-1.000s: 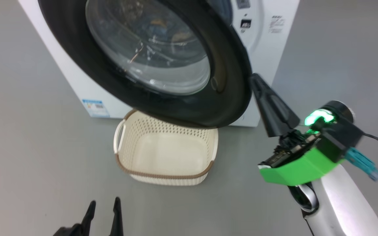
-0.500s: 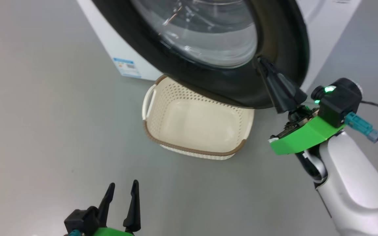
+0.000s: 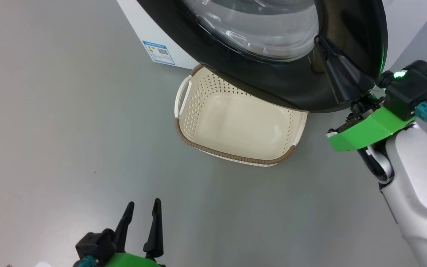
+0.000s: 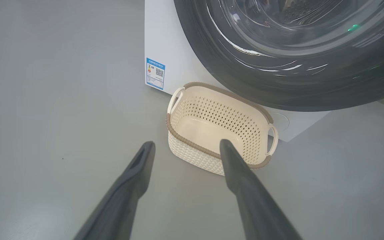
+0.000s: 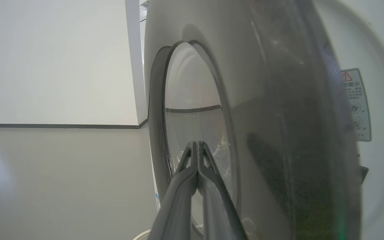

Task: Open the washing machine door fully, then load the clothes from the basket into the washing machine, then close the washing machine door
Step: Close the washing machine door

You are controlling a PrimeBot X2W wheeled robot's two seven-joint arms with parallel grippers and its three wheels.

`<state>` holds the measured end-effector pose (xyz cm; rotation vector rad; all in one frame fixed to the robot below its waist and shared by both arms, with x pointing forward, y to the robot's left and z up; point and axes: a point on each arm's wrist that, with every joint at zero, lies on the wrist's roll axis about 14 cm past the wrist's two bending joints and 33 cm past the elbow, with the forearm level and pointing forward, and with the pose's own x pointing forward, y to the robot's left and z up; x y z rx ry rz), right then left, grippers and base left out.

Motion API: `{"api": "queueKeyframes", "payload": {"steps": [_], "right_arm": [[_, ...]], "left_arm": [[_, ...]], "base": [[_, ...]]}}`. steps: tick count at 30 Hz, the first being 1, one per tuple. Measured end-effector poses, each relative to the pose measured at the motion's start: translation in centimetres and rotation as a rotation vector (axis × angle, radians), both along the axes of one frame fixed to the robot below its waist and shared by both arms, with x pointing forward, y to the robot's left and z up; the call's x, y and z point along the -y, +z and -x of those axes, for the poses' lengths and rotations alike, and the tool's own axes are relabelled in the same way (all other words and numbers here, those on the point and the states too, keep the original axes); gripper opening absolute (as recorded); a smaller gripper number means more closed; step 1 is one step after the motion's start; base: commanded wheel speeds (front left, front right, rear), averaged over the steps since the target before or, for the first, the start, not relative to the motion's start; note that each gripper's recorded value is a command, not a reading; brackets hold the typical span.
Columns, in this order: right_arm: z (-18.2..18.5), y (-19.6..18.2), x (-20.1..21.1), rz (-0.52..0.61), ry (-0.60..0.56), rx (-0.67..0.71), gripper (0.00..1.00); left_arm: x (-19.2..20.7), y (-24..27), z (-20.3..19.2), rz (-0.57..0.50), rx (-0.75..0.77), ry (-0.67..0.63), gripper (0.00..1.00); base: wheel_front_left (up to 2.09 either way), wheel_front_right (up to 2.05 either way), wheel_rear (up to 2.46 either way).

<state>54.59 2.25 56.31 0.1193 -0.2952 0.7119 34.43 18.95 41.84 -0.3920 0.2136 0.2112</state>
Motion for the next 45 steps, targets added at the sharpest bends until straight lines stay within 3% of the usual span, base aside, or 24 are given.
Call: {"api": "queueKeyframes", "payload": {"steps": [18, 45], "right_arm": [[-2.6, 0.2, 1.2, 0.09, 0.002, 0.076, 0.0], [-8.9, 0.6, 5.4, 0.08, -0.139, 0.11, 0.0]], "left_arm": [[1.7, -2.0, -0.5, 0.022, -0.059, -0.048, 1.0], [2.7, -5.0, -1.5, 0.008, -0.141, -0.092, 1.0]], "base": [[0.0, 0.0, 0.0], [0.0, 0.0, 0.0]]}}
